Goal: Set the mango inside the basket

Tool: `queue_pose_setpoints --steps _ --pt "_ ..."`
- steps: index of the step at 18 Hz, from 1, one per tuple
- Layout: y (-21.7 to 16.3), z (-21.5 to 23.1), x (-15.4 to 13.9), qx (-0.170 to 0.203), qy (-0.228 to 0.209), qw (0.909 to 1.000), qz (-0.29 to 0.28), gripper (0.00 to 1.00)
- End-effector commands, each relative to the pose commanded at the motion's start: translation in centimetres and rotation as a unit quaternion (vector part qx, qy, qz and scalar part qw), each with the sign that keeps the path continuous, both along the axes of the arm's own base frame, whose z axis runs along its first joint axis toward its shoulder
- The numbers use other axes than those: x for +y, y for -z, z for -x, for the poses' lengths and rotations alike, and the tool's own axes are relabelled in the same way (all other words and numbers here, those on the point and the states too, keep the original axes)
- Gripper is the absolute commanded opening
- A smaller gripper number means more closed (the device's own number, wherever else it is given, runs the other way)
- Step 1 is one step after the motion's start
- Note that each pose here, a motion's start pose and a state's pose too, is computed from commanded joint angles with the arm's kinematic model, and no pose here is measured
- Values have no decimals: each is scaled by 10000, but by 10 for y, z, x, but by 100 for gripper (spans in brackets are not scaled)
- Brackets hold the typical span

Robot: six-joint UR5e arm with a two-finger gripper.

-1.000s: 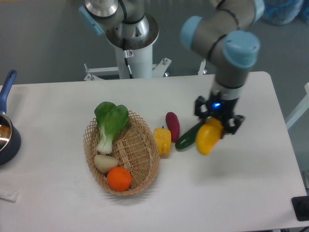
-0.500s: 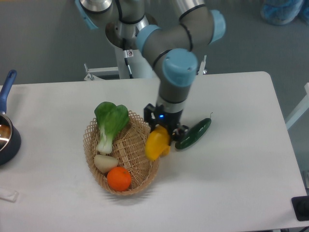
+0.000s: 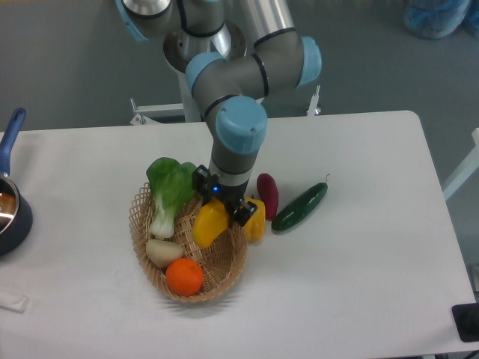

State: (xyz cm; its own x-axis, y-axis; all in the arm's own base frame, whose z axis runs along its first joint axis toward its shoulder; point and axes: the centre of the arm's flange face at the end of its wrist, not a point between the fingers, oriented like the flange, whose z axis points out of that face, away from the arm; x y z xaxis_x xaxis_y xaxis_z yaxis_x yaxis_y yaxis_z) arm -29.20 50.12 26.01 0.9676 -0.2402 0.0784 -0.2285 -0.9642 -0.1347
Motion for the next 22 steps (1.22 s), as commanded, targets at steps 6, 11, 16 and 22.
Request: queue_pose_setpoints --steps 6,11,16,22 --pt "-20 1 1 151 -46 9998 -142 100" --pt "-70 70 -50 872 -532 9947 -109 100" --pt "-104 170 -143 1313 -700 9888 -60 100" --pt "-112 237 -233 1568 -182 9874 55 100"
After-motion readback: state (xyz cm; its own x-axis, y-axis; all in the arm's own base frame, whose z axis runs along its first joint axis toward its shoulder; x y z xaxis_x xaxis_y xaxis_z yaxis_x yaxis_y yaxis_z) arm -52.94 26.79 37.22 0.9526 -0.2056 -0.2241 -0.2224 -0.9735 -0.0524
